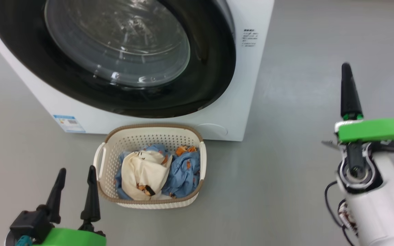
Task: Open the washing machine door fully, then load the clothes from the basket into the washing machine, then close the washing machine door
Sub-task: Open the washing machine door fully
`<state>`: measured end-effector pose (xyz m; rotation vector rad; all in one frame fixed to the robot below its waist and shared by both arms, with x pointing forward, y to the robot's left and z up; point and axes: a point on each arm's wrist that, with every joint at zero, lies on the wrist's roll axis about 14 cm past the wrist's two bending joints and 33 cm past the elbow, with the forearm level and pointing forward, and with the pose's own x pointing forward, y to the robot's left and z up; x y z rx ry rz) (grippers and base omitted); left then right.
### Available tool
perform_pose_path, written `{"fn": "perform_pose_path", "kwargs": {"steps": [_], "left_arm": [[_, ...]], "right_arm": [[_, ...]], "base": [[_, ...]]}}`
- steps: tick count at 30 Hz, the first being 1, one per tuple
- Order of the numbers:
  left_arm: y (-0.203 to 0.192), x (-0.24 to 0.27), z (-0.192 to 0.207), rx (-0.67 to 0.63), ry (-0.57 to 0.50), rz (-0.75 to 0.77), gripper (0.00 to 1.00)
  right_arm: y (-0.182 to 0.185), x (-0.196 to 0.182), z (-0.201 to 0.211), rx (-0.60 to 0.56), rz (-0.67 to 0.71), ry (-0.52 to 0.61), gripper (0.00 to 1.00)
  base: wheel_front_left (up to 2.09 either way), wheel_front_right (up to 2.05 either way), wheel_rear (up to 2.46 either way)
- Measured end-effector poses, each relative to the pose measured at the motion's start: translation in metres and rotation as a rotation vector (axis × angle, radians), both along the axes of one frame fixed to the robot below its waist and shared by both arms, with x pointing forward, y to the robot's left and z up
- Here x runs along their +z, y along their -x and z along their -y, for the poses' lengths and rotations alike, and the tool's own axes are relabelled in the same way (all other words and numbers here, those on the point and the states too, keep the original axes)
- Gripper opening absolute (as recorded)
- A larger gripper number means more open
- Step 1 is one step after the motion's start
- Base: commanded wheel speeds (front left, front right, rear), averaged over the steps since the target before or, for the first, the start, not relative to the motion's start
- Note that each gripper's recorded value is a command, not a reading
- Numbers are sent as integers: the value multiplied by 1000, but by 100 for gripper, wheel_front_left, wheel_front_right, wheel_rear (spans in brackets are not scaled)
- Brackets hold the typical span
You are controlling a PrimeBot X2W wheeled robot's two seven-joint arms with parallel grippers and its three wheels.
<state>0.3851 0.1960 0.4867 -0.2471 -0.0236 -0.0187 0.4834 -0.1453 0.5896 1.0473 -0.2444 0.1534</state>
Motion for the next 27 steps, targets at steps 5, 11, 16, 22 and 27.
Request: {"fn": "perform_pose_path", "kwargs": {"steps": [5,11,16,22,27], "left_arm": [[-3,-3,-1,4,5,-10,100],[-8,-8,0,12,27,-22,100],[-12,-14,2,10,40,-40,100],[-16,-21,-2,20,45,-62,100],[-21,-28,-6,28,44,-82,100]], "right_arm": [[-22,9,-4,81,-7,-163,0],[-48,14,-25,260,-56,-237,0],[-67,1,-50,416,-141,-150,0],[-88,-10,-74,543,-205,-64,0],[-102,-11,-96,662,-229,-53,0]], "base": [[0,0,0],[0,0,0],[0,0,0],[0,0,0],[0,0,0]]}}
